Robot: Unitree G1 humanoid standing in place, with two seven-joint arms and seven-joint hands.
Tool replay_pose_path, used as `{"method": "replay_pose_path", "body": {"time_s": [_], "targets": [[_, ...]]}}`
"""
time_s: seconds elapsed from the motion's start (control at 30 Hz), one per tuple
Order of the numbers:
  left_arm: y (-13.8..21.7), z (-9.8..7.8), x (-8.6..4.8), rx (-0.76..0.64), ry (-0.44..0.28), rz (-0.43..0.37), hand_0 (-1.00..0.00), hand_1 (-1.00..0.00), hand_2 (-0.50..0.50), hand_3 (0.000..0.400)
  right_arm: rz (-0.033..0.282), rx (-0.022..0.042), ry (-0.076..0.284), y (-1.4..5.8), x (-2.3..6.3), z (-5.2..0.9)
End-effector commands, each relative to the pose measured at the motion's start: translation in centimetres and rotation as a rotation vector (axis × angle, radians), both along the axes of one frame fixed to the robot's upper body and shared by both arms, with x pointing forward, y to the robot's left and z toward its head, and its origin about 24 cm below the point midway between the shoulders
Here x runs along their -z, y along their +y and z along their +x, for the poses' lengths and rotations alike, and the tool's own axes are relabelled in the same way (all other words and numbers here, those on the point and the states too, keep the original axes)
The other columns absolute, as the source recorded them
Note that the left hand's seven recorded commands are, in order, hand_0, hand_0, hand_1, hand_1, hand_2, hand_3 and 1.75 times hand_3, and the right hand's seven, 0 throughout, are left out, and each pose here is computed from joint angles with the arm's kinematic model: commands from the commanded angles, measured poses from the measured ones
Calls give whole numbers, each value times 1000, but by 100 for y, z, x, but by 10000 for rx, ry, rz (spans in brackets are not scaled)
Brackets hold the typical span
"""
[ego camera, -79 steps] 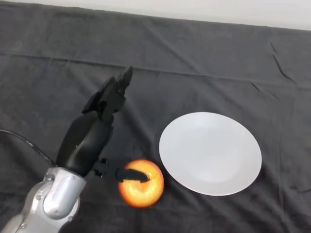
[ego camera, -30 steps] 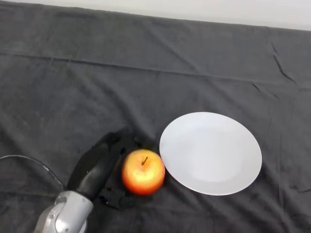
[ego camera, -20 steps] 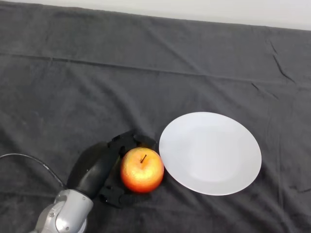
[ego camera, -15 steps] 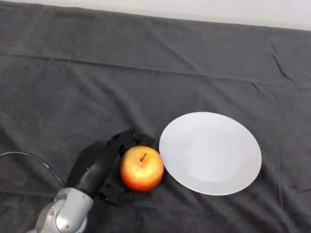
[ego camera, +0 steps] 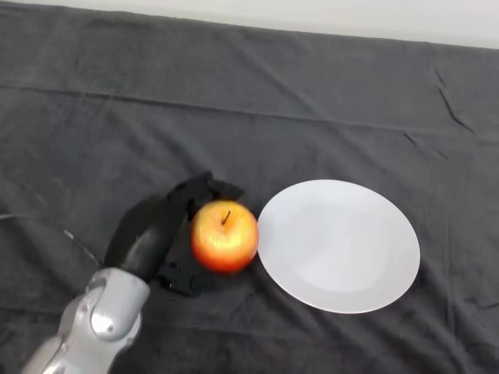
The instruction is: Move the apple to the plate
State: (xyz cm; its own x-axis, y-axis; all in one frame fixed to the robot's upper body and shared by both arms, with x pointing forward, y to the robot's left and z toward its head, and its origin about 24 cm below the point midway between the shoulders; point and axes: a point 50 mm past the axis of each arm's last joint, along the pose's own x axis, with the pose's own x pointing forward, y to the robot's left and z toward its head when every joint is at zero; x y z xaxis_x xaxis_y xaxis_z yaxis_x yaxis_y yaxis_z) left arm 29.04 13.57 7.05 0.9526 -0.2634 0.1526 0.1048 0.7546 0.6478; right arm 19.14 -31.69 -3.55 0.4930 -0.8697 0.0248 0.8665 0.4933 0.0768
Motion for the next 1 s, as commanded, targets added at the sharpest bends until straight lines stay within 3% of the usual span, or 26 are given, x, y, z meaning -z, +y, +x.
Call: {"method": "replay_pose_path", "body": {"time_s": [0.03, 0.3, 0.6, 1.0], "targets": [[-88, 86, -286, 10, -1089, -444, -1000, -1000, 0, 400, 1789, 2, 1920, 417, 501, -472], [-330, 203, -338, 239, -1473, -451, -1000, -1000, 0, 400, 1789, 2, 1920, 417, 501, -472], [-636, 319, -296, 884, -1502, -228, -1000, -1000, 0, 400, 1789, 2, 1919, 418, 501, -472], [-1020, 319, -109, 2026, -1133, 251, -1000, -1000, 0, 400, 1790, 3, 1918, 418, 500, -472]]}}
